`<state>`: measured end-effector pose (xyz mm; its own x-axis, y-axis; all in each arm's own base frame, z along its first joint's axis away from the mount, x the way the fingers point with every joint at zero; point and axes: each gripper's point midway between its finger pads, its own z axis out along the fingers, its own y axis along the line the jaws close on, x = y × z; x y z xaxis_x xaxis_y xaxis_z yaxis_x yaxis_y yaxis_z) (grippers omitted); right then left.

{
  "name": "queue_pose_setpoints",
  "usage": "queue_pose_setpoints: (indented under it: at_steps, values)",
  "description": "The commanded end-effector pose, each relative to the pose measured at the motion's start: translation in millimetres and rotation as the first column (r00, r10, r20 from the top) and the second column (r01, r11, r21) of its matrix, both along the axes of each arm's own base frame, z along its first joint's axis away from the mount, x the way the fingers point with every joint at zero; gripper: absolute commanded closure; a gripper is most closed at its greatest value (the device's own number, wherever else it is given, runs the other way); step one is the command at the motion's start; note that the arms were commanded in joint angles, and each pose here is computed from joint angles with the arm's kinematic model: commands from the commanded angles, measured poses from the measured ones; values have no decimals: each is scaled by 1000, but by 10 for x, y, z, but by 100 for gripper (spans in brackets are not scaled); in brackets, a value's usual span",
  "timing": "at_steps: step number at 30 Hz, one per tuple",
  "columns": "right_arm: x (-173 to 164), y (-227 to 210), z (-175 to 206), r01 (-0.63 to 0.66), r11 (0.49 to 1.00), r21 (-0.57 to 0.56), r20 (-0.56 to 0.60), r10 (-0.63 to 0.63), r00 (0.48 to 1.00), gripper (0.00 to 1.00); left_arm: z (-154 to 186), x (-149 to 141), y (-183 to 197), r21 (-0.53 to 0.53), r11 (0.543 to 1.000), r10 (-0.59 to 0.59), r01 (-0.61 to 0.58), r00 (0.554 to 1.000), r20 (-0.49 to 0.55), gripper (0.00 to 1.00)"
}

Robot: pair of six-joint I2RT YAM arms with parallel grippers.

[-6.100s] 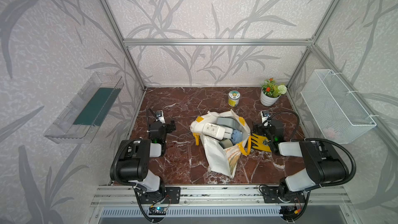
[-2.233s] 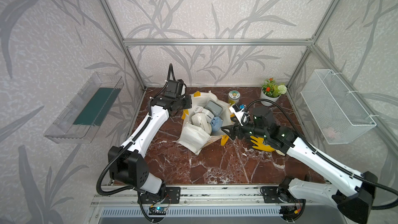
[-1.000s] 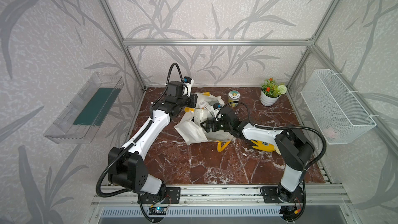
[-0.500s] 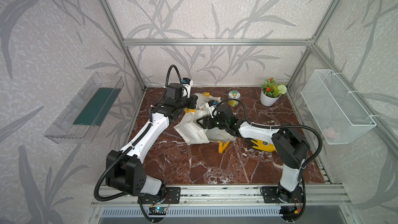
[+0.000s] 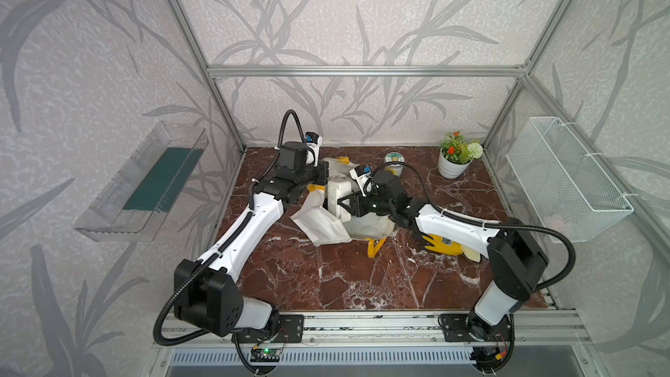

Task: Take the alarm clock out of the canvas bag
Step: Pick up the alarm from the canvas bag.

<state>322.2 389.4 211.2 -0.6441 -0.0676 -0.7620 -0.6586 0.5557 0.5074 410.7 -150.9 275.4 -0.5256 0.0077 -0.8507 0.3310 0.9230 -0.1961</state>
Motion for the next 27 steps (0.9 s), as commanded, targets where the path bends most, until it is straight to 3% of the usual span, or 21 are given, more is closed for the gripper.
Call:
queue_pose_setpoints:
  at_steps: [1,11,19,27]
  values:
    - [-137,-75,250,-30,1000,-3,56,30,998,71,505,23,164,16,998,64,-68,984,168,100]
    - [-418,-457,624,-44,997,-57,149,53,987,72,464,5,407,89,985,133,-149,978,161,100]
    - [-259,-1127,984,75,995,72,142,-85,986,73,463,-34,476,106,981,141,-160,976,168,100]
    - [29,-1821,1048,232,944,235,53,-250,967,73,461,-70,527,128,976,151,-174,973,174,100]
